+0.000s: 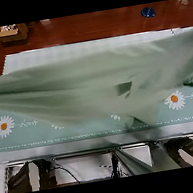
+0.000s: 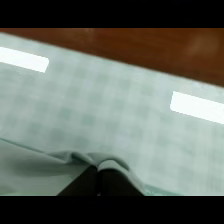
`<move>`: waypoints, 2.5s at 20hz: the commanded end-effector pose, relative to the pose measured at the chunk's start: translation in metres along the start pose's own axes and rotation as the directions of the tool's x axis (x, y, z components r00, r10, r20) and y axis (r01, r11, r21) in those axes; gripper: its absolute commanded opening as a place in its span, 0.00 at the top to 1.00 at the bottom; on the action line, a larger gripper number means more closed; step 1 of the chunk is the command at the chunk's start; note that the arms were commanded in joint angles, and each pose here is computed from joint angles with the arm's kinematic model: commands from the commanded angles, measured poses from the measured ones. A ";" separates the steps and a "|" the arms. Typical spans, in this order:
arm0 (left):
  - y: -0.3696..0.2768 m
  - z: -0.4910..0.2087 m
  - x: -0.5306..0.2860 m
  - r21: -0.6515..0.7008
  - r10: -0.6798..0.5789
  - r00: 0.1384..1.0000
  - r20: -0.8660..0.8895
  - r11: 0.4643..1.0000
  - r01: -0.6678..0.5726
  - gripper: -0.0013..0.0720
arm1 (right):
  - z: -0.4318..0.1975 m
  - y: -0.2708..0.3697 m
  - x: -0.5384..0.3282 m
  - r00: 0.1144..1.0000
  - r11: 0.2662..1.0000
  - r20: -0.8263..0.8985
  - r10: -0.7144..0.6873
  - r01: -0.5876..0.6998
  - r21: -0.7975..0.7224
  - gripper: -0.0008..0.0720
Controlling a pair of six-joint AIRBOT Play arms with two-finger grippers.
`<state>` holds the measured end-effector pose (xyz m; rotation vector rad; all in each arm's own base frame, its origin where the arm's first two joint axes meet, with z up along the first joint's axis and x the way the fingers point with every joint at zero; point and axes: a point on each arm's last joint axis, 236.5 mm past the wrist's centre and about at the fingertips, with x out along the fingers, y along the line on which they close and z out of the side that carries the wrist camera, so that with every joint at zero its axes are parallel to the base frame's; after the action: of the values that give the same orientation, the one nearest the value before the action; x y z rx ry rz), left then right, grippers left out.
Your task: Fold the shirts.
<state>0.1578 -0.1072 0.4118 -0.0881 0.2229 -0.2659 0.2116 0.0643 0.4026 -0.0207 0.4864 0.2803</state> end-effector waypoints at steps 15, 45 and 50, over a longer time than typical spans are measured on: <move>-0.011 -0.023 -0.044 0.032 0.145 0.975 -0.167 0.989 -0.142 0.95 | -0.038 -0.019 -0.074 0.995 0.994 -0.026 -0.099 0.100 0.052 0.95; 0.110 -0.193 0.344 -0.348 -0.204 0.874 -0.441 0.936 0.043 0.95 | -0.115 -0.057 0.397 0.881 0.999 -0.470 0.045 -0.027 0.046 0.95; 0.105 -0.276 0.383 -0.387 -0.243 0.780 -0.576 0.922 0.001 0.95 | -0.187 -0.087 0.433 0.781 0.982 -0.616 0.101 0.021 0.187 0.95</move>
<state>0.4704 -0.1142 0.0974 -0.3965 0.8586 -0.3869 0.5168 0.0860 0.0747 -0.0083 1.0711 0.2746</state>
